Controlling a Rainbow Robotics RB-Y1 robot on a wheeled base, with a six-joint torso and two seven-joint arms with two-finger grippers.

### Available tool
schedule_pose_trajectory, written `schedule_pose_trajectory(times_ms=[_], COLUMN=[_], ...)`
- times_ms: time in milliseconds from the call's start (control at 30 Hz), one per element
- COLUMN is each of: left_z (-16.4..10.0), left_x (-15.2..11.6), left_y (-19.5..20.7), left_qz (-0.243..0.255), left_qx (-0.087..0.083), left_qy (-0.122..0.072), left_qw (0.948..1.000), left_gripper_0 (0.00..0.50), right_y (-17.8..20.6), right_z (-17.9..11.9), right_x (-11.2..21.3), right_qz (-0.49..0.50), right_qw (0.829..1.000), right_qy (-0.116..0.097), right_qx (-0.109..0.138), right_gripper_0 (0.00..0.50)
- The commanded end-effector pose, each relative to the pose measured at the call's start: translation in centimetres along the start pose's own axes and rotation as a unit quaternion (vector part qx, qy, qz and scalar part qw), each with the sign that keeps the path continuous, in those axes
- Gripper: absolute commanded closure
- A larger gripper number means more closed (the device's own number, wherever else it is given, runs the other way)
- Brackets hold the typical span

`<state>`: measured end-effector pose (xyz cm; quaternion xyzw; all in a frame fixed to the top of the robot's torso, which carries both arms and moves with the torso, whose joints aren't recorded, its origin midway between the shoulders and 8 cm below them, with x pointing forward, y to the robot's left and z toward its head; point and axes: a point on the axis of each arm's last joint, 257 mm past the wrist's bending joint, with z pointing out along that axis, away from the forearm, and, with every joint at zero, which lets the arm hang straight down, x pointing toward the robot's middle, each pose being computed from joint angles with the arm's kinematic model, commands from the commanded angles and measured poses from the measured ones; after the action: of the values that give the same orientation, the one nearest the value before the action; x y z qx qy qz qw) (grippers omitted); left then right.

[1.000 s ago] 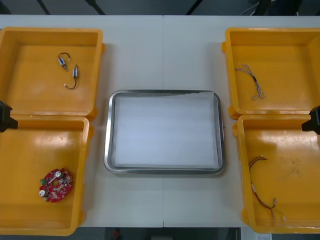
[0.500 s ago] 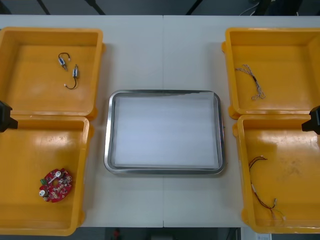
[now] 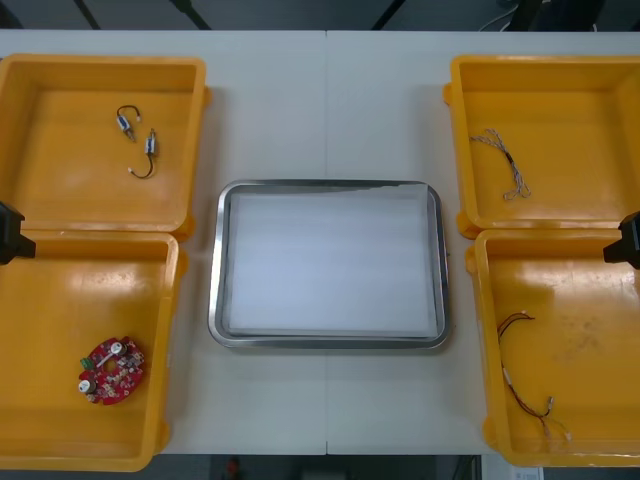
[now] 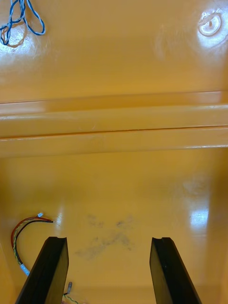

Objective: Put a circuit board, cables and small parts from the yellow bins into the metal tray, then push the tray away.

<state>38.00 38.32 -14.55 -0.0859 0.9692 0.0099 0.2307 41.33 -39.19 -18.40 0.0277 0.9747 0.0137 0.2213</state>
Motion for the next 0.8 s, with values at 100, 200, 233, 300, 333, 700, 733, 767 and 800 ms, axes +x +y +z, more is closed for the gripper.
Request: schedule_pose_trajectory(times_ms=[100,200,233,300,333,700,733,767,800], left_z=[0.4,0.4,0.4,0.5,0.5,2.8,2.9,3.1,3.4], left_x=[1.1,0.8,0.8,0.9,1.1,3.0,3.1,3.3,3.5], left_y=[0.9,0.4,0.5,0.5,0.5,0.1,-0.1,-0.2,-0.4], left_qz=[-0.016,-0.012,-0.013,-0.014,-0.014,-0.031,-0.029,-0.025,-0.021], left_qx=[-0.011,-0.003,-0.003,-0.003,-0.002,0.028,0.029,0.03,0.03], left_qy=[0.01,0.0,0.0,0.002,0.004,0.007,0.007,0.008,0.008], left_qw=[0.9998,0.9999,0.9999,0.9999,0.9999,0.9991,0.9991,0.9992,0.9993], left_gripper_0=[0.0,0.0,0.0,0.0,0.0,0.0,0.0,0.0,0.0], right_y=[0.2,0.4,0.4,0.4,0.3,3.2,3.3,3.7,4.0], right_z=[0.5,1.1,0.9,0.3,0.1,-0.8,-0.7,-0.6,-0.5], right_x=[0.8,1.9,1.8,1.7,1.8,6.0,6.4,7.0,7.6], right_qz=[-0.02,-0.021,-0.022,-0.031,-0.034,-0.097,-0.099,-0.103,-0.107], right_qw=[1.0,1.0,1.0,0.999,0.999,0.994,0.994,0.994,0.993], right_qy=[0.009,0.022,0.021,0.02,0.022,0.044,0.045,0.045,0.044], right_qx=[-0.003,-0.005,-0.005,0.002,0.004,0.002,0.003,0.001,0.001], right_gripper_0=[0.0,0.0,0.0,0.0,0.0,0.0,0.0,0.0,0.0])
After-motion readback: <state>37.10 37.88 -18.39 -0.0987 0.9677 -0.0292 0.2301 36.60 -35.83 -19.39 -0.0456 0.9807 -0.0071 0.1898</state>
